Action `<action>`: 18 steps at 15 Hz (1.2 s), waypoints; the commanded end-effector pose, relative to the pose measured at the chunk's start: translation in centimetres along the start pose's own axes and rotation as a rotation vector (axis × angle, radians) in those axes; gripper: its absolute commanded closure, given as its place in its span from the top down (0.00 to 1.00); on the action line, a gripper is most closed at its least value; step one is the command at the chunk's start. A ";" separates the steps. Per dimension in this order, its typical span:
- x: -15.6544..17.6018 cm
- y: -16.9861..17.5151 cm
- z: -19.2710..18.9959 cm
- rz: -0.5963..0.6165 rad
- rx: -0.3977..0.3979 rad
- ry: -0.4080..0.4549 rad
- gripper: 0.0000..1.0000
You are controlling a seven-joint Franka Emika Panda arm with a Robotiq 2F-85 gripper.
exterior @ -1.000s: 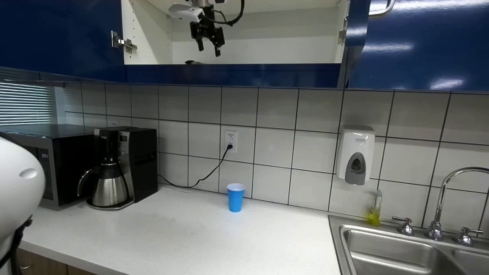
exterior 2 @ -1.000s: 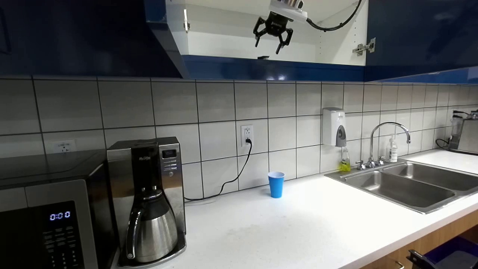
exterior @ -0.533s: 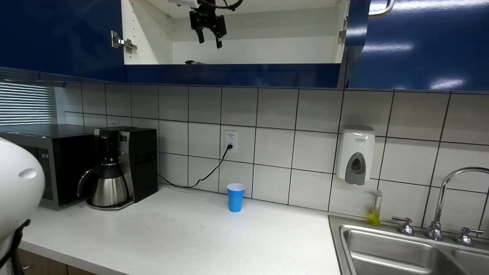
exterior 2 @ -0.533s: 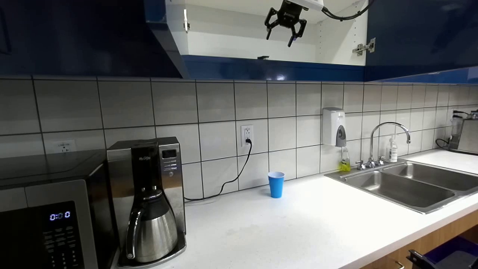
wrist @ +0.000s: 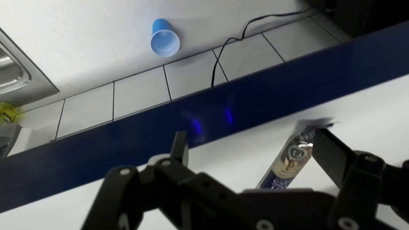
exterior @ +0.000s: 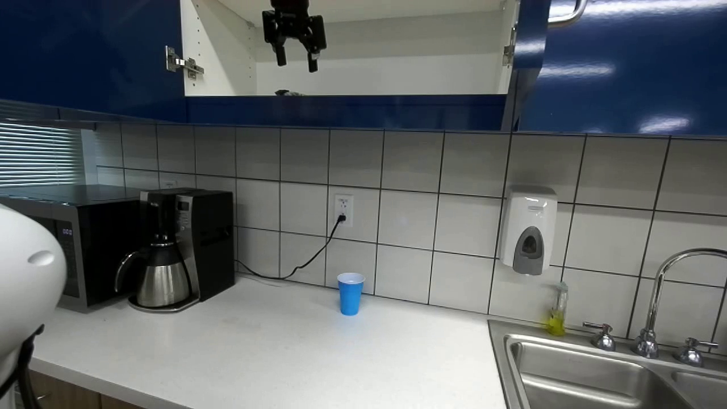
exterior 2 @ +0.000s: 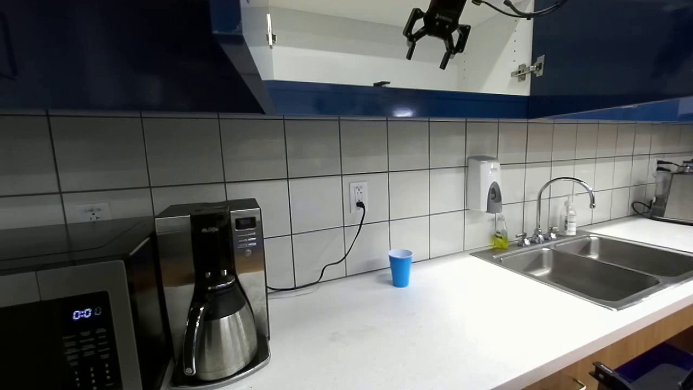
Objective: Pick up the object from the counter and put it in the cabinet
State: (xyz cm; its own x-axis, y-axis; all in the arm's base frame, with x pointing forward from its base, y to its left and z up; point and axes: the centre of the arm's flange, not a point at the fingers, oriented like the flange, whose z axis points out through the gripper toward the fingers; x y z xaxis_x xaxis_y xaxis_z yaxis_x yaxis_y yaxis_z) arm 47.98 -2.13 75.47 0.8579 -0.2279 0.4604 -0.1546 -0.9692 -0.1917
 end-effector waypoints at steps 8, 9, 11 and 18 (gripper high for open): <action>-13.2 5.2 0.5 -0.125 0.021 -0.283 1.00; -14.1 5.7 1.0 -0.127 0.020 -0.314 1.00; -15.6 6.3 1.9 -0.125 0.015 -0.366 1.00; -19.7 7.1 8.0 -0.132 -0.030 -0.496 1.00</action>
State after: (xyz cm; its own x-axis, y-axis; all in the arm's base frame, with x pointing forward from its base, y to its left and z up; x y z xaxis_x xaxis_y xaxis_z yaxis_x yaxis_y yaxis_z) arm 35.04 -3.90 60.82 0.9967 -0.0660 0.0474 -0.0575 -0.9849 -0.1632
